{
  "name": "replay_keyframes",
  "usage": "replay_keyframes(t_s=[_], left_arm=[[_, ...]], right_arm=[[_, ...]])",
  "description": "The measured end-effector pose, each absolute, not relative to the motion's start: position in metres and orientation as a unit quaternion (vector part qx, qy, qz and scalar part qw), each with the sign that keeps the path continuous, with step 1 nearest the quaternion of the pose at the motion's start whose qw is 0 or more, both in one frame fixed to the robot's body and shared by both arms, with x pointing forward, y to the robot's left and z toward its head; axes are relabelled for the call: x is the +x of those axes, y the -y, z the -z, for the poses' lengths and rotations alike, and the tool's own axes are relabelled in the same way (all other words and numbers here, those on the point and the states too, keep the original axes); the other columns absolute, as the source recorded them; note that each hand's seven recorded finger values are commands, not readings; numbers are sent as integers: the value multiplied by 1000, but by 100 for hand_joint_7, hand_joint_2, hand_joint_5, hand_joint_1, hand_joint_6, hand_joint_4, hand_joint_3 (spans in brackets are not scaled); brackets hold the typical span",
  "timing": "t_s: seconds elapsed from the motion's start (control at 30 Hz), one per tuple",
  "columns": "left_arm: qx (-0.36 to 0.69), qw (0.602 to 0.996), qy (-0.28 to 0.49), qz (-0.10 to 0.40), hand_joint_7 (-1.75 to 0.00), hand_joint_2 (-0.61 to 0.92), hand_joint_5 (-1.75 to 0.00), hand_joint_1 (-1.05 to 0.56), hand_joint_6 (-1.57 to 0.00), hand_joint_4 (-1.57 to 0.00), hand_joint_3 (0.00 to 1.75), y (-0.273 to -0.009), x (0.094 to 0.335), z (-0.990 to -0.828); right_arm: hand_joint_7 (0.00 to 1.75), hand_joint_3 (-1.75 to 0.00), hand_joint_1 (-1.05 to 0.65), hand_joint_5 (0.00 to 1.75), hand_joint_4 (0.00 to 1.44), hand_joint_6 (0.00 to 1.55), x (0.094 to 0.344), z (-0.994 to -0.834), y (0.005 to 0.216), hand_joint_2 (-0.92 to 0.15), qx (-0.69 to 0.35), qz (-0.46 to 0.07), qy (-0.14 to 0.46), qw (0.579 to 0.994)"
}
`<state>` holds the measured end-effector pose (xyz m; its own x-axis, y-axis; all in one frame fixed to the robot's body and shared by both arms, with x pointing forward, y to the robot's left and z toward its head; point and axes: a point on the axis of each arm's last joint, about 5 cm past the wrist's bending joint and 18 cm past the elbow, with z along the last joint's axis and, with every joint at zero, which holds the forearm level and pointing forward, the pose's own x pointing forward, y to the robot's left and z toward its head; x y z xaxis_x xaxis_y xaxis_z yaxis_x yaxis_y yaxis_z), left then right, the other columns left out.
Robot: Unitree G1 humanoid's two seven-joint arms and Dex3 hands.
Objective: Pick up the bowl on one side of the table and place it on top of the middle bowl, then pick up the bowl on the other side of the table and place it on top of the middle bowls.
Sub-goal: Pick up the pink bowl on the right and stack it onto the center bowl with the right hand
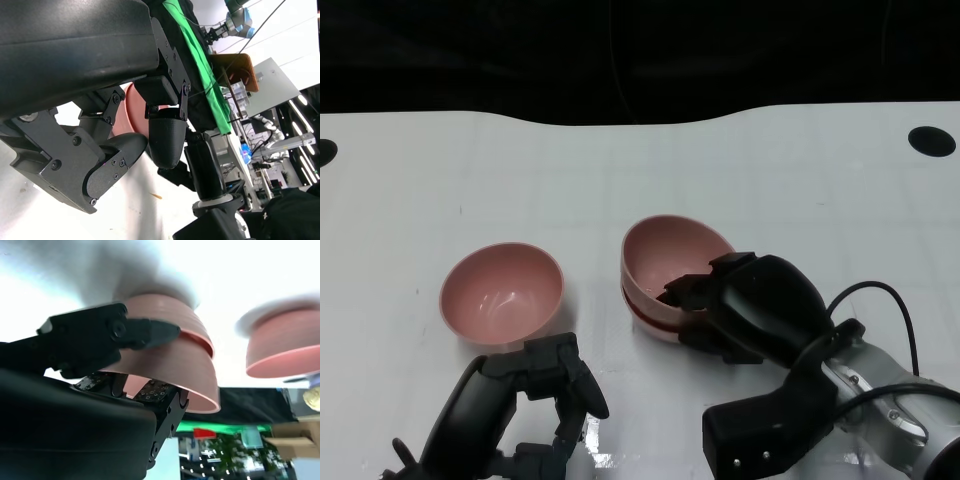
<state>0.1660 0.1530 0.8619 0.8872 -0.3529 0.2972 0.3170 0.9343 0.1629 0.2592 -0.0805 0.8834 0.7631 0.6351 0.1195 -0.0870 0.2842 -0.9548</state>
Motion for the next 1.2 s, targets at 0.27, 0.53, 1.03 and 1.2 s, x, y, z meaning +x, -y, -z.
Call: replay_keyframes(t_s=[0.27,0.53,1.03,1.2], left_arm=[[54,970,163,173,-137,34,-171,-13,-82,-79,140,-153,166,-862],[51,971,161,171,-138,36,-170,-14,-81,-80,137,-153,167,-862],[56,970,160,173,-139,37,-171,-13,-80,-80,136,-153,168,-861],[57,970,160,173,-140,35,-170,-14,-81,-80,139,-153,169,-861]], right_arm=[[0,-41,-76,37,12,34,256,-891,78,-92,-554,-242,237,760],[0,-48,-83,55,0,31,249,-903,84,-92,-530,-235,242,778],[1,-40,-81,56,0,25,234,-919,102,-92,-490,-203,249,810],[2,-28,-71,69,0,27,224,-916,114,-92,-459,-190,259,829]])
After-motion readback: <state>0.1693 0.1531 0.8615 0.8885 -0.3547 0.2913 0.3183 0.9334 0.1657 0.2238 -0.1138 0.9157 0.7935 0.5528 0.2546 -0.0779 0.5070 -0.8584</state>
